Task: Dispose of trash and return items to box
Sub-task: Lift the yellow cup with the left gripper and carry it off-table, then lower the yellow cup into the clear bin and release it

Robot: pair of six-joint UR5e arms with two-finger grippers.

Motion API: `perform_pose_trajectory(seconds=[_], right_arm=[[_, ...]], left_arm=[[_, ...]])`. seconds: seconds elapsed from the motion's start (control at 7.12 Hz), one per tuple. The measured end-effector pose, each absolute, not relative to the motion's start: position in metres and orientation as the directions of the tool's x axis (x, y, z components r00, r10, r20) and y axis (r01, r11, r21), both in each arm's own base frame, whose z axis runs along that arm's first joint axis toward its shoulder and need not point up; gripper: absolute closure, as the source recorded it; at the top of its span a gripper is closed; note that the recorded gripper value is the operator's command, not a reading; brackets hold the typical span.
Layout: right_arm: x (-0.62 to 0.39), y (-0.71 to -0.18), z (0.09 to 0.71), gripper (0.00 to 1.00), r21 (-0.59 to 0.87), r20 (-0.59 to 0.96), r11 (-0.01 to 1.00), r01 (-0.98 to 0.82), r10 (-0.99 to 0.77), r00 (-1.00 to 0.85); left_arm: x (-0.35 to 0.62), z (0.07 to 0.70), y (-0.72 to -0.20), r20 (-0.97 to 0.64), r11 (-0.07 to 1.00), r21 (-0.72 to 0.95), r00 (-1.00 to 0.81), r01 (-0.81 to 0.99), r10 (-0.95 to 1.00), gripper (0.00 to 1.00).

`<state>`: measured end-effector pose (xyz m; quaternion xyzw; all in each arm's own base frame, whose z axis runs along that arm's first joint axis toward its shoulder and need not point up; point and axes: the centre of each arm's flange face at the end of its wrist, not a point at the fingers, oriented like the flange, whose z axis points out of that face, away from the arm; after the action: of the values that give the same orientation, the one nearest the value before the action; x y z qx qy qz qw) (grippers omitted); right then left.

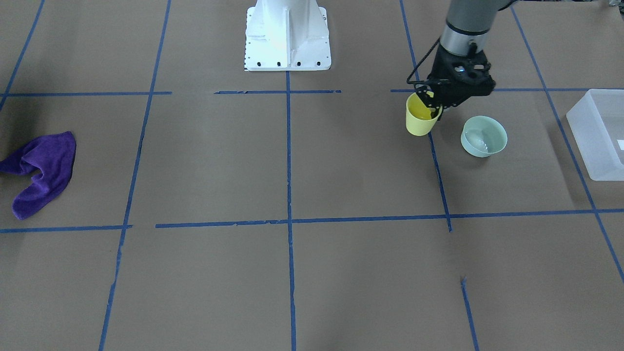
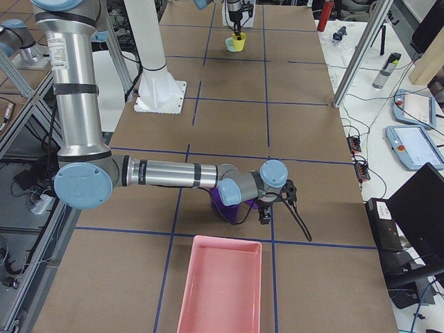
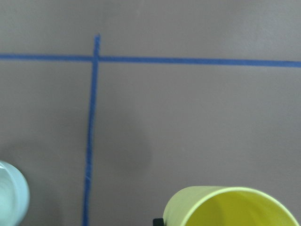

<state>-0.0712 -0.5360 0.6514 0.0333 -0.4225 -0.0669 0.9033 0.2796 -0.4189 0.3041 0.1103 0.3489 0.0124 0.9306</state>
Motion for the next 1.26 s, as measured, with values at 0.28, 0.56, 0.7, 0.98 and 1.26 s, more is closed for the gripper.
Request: perform_pose_trajectory(seconds=[0.28,0.56,0.7,0.98,1.26], right_arm=[[-0.074,-0.536,0.65,0.0,0.121,0.758,0.988,0.098,-0.155,0.633],[-0.076,-0.536,0.648,0.0,0.15,0.758,0.984,0.098,-0.178,0.628],[-0.077,-0.536,0.648,0.0,0.16,0.757,0.982,0.097,-0.185,0.626],[-0.078,-0.535,0.647,0.0,0.169,0.757,0.981,0.097,-0.192,0.624],[-0.079,-0.535,0.646,0.0,0.174,0.757,0.98,0.099,-0.197,0.623]], left_arm=[[0.198,0.346,-0.448,-0.573,0.95,0.307,0.784,-0.064,0.238,1.0],[0.09,0.421,-0.479,-0.506,0.912,0.369,0.785,-0.176,0.357,1.0],[0.04,0.468,-0.491,-0.473,0.894,0.389,0.785,-0.221,0.4,1.0],[-0.036,0.557,-0.499,-0.431,0.864,0.407,0.772,-0.297,0.468,1.0],[-0.073,0.638,-0.484,-0.457,0.845,0.417,0.727,-0.334,0.513,1.0]])
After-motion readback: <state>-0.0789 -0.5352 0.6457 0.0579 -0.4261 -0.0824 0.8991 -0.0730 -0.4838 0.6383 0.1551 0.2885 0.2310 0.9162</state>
